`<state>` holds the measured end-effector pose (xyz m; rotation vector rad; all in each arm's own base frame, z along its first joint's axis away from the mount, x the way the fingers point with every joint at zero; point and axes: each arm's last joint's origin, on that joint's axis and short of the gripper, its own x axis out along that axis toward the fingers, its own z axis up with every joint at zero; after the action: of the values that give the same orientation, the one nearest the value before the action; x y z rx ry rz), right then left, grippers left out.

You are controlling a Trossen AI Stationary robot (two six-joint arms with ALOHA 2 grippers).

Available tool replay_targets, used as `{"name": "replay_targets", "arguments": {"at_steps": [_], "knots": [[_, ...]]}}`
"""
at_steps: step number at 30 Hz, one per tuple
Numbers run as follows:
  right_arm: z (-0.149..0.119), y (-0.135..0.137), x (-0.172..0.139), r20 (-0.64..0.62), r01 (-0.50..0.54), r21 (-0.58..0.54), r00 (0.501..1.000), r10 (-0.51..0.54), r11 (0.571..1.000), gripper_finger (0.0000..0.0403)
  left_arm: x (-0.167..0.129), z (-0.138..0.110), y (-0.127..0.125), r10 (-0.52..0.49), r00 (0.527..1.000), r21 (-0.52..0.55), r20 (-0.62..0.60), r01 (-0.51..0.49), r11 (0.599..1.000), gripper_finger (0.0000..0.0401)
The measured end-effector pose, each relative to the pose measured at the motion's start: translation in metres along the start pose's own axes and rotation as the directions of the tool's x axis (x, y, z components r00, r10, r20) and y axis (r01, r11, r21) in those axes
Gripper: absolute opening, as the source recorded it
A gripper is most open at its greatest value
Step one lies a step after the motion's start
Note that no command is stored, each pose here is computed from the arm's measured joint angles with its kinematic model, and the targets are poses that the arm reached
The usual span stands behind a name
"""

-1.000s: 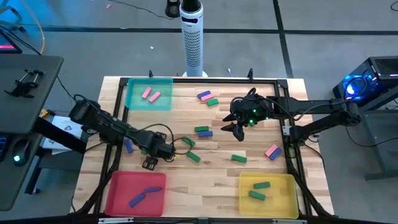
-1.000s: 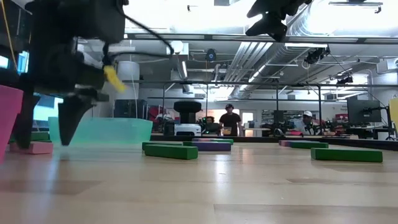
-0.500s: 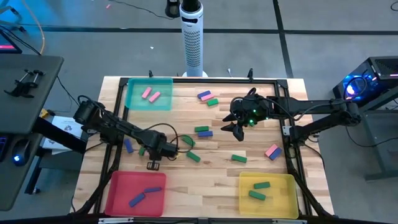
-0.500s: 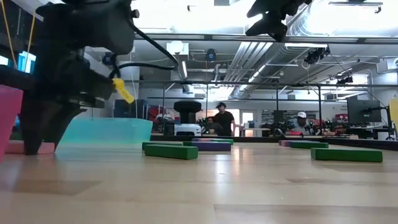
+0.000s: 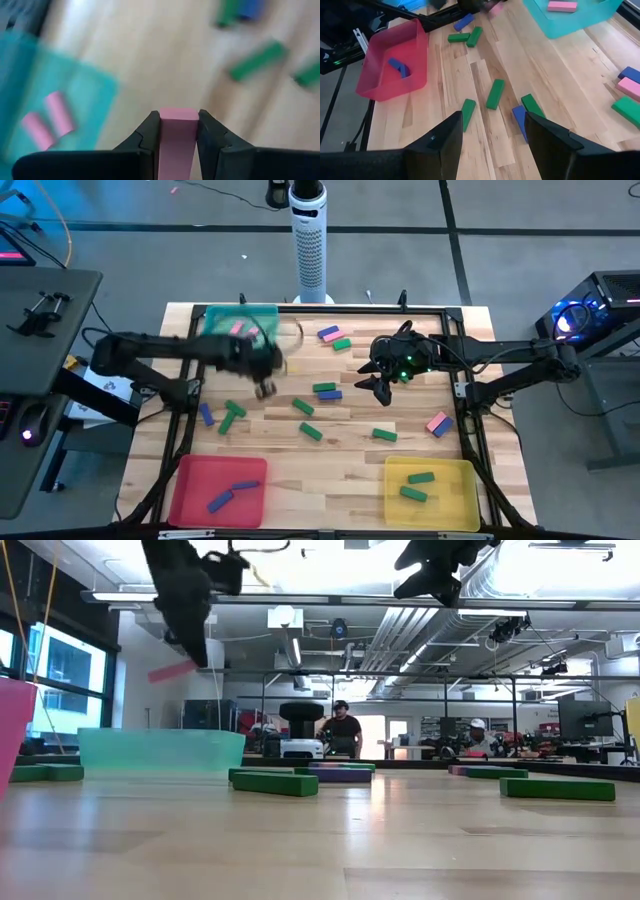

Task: Sort blocks
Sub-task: Put the pink block into the green bin, then put the green block into the yellow bin

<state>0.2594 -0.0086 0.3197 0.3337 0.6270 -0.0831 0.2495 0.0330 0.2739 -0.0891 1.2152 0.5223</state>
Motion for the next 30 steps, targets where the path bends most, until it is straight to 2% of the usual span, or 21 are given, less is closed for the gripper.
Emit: {"name": "replay_targets", "arguments": {"at_steps": [3, 7, 13, 18, 22, 26, 30], "knots": [[0.0, 0.0, 0.0, 0.0, 0.0, 0.002, 1.0, 0.0, 1.0, 0.0192, 0.016, 0.005, 0.039, 0.049, 0.997, -0.129, -0.058, -0.056, 0.99, 0.0057], [0.0, 0.0, 0.0, 0.0, 0.0, 0.033, 1.0, 0.0, 0.999, 0.0192, 0.04, 0.011, 0.085, 0.1, 0.989, -0.183, -0.112, -0.119, 0.976, 0.0057], [0.0, 0.0, 0.0, -0.003, -0.005, 0.097, 1.0, 0.006, 0.995, 0.0192, 0.076, 0.017, 0.13, 0.057, 0.991, -0.275, -0.119, -0.088, 0.957, 0.0057], [-0.001, 0.002, 0.0, -0.012, -0.028, 0.151, 0.999, 0.03, 0.988, 0.0192, 0.103, 0.015, 0.145, 0.009, 0.985, -0.331, -0.171, -0.066, 0.941, 0.0097], [-0.003, 0.008, 0.0, -0.02, -0.046, 0.143, 0.999, 0.049, 0.989, 0.0192, 0.117, 0.014, 0.147, -0.016, 0.978, -0.317, -0.206, -0.051, 0.947, 0.0145], [-0.006, 0.016, 0.0, -0.027, -0.061, 0.125, 0.998, 0.064, 0.99, 0.0192, 0.114, 0.013, 0.15, -0.019, 0.98, -0.321, -0.2, -0.048, 0.946, 0.0188], [-0.007, 0.019, 0.0, -0.027, -0.058, 0.116, 0.998, 0.061, 0.992, 0.0192, 0.093, 0.015, 0.153, -0.016, 0.982, -0.323, -0.189, -0.047, 0.945, 0.0214]]}}
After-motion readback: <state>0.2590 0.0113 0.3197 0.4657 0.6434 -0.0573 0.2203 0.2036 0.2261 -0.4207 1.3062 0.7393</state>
